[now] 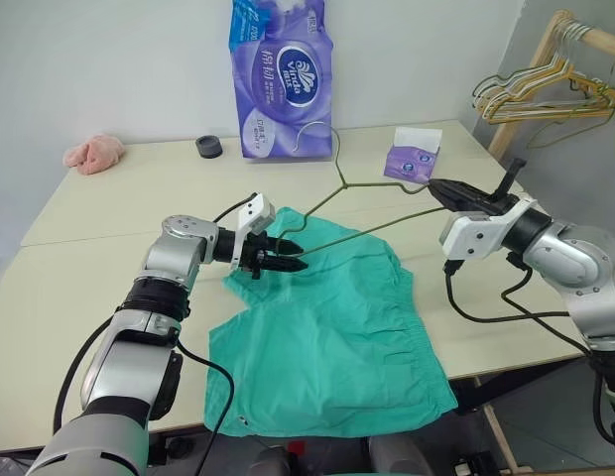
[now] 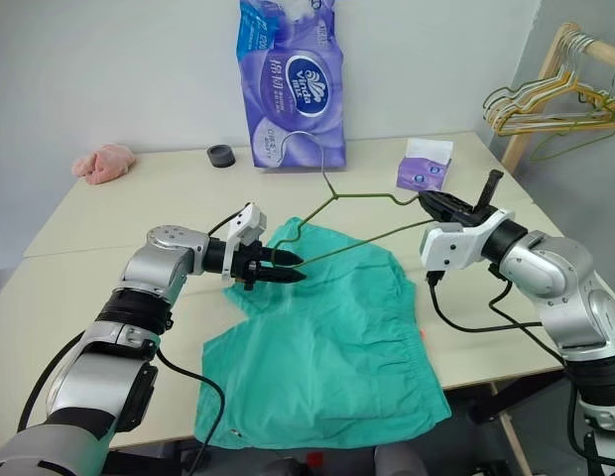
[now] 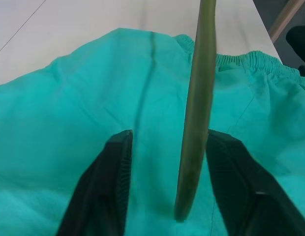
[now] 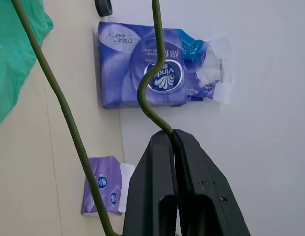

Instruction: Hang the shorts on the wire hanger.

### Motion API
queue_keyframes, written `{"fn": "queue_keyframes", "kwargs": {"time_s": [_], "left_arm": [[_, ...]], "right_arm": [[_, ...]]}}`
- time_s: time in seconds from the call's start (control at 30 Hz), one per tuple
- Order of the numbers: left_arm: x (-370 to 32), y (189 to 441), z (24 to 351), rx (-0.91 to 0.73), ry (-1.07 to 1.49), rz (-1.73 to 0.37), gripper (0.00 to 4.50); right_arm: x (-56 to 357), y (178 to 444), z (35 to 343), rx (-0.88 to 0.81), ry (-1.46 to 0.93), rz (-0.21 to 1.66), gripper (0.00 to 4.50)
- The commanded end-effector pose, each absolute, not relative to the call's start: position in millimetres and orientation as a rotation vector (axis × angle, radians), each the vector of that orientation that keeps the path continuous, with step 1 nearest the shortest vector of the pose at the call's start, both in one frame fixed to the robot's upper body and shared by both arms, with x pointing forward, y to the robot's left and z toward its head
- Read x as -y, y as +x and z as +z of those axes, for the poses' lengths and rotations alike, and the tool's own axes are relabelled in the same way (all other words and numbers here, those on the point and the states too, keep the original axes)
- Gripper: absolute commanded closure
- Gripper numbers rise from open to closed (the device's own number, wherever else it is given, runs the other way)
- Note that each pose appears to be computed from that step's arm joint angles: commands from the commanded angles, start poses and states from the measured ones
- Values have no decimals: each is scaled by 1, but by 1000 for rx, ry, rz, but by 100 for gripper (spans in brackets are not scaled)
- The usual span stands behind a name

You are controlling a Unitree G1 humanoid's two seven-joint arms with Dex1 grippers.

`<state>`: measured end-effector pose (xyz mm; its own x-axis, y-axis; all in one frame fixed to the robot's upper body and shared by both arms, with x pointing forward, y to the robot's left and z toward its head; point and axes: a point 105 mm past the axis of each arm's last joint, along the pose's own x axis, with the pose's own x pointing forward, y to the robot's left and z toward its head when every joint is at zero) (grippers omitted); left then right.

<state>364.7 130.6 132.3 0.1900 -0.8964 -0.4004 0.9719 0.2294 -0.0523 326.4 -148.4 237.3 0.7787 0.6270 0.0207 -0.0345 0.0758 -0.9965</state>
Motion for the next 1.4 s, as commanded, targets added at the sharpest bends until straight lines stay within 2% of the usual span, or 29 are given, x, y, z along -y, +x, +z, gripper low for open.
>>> {"fn": "queue_keyframes", "kwargs": {"time_s": [0.03, 0.13, 0.5, 0.6, 0.83, 0.93, 0.97, 1.0, 1.03, 1.23, 1.33, 1.4], "left_arm": [[-127, 361, 143, -345, 233, -1363, 350], [-126, 359, 142, -351, 230, -1369, 440], [-132, 354, 142, -377, 200, -1363, 446], [-134, 354, 142, -378, 199, -1351, 450], [-138, 359, 141, -368, 213, -1308, 450], [-142, 366, 140, -351, 254, -1258, 450], [-143, 368, 139, -346, 274, -1247, 450], [-145, 369, 139, -345, 293, -1246, 450], [-146, 369, 138, -345, 312, -1246, 450], [-153, 361, 131, -357, 570, -1327, 450], [-153, 355, 127, -370, 669, -1392, 450], [-150, 351, 127, -369, 708, -1429, 450]], "right_arm": [[142, 319, 258, 605, -1424, 503, 450], [141, 318, 259, 615, -1418, 499, 450], [135, 313, 259, 641, -1383, 531, 450], [134, 310, 258, 643, -1341, 545, 377], [138, 299, 253, 591, -1244, 607, 140], [142, 282, 241, 510, -1162, 728, 46], [145, 278, 236, 460, -1127, 766, 46], [148, 276, 232, 416, -1109, 778, 13], [154, 276, 228, 365, -1115, 774, 4], [169, 285, 224, 136, -1041, 788, 0], [158, 285, 222, 97, -1005, 888, 0], [157, 287, 212, -6, -1006, 923, 0]]}}
